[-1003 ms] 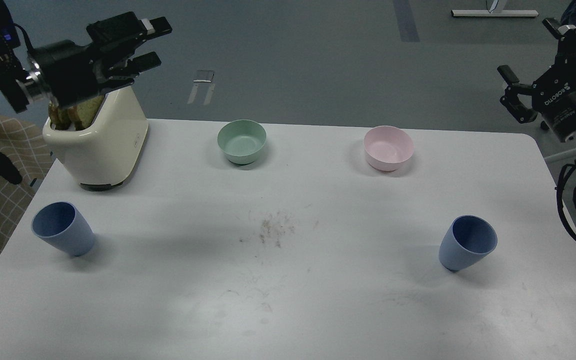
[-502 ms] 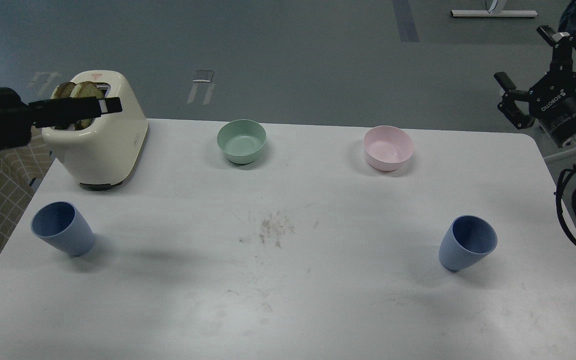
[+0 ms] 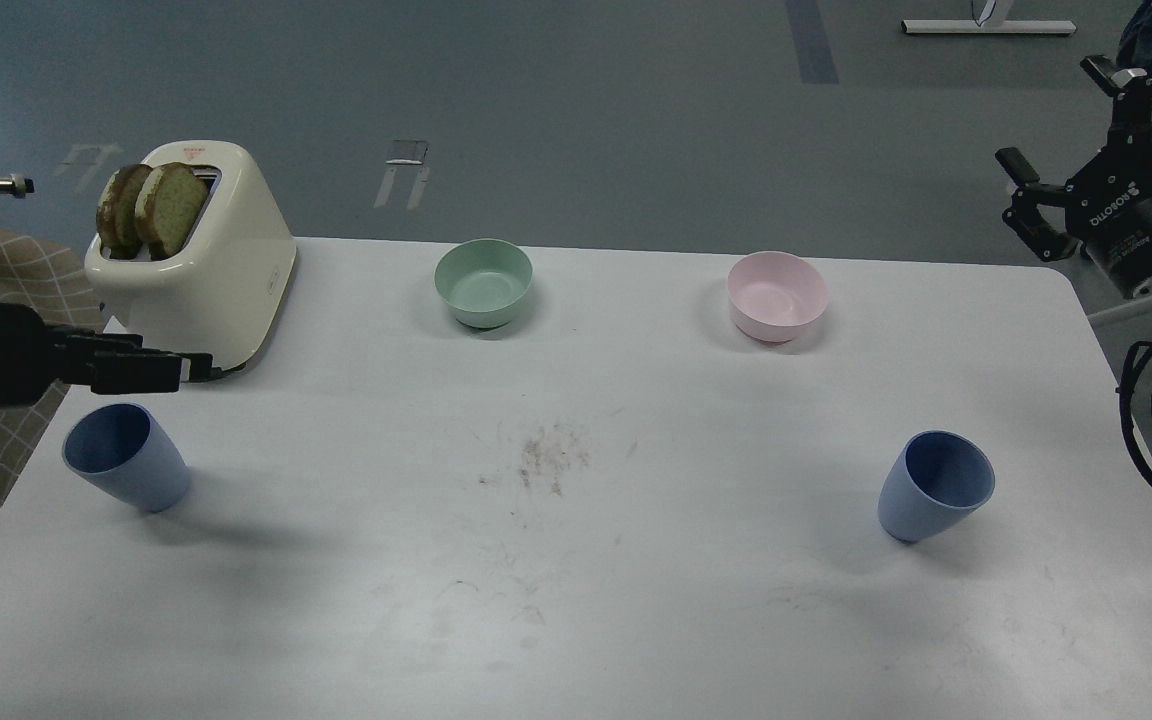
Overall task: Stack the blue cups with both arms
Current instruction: 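Lower the left gripper down beside the blue cup nearest it, then grasp the blue cup nearest the left gripper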
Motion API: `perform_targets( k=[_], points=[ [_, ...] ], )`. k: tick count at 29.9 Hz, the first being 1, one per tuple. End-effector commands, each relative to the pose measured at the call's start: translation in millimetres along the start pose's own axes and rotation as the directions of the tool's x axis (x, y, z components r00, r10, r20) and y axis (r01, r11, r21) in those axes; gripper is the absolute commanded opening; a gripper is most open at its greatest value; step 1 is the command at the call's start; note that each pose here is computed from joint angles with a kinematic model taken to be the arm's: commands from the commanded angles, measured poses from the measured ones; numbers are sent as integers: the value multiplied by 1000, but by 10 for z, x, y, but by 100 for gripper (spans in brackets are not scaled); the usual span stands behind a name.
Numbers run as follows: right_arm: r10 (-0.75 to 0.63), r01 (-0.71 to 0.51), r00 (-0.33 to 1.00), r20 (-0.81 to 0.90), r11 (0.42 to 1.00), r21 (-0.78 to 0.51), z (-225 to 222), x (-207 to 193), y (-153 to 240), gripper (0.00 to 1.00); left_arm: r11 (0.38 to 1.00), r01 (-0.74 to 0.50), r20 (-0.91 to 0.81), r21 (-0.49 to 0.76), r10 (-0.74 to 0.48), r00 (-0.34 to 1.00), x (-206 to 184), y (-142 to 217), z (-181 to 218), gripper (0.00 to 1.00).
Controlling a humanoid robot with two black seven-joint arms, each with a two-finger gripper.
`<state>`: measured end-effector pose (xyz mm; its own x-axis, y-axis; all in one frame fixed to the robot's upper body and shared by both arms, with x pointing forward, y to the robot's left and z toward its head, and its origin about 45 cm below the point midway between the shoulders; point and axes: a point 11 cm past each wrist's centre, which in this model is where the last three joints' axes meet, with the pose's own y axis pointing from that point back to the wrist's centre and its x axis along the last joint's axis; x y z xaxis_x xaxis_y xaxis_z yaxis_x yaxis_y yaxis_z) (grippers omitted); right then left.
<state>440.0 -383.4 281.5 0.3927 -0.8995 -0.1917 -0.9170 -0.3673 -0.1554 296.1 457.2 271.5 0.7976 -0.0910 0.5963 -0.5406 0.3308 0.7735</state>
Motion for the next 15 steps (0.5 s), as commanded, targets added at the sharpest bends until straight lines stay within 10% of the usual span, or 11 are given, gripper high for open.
perform_targets(
  k=[1,15],
  points=[
    [6,-6,1000,-7,1000,-4,-13,35,35,100,997,66,-29,41,-65,997,-223,49,-171,97],
    [3,-3,1000,-5,1000,-11,10,29,65,100,991,80,-65,110,-73,995,-363,98,-436,93]
  ],
)
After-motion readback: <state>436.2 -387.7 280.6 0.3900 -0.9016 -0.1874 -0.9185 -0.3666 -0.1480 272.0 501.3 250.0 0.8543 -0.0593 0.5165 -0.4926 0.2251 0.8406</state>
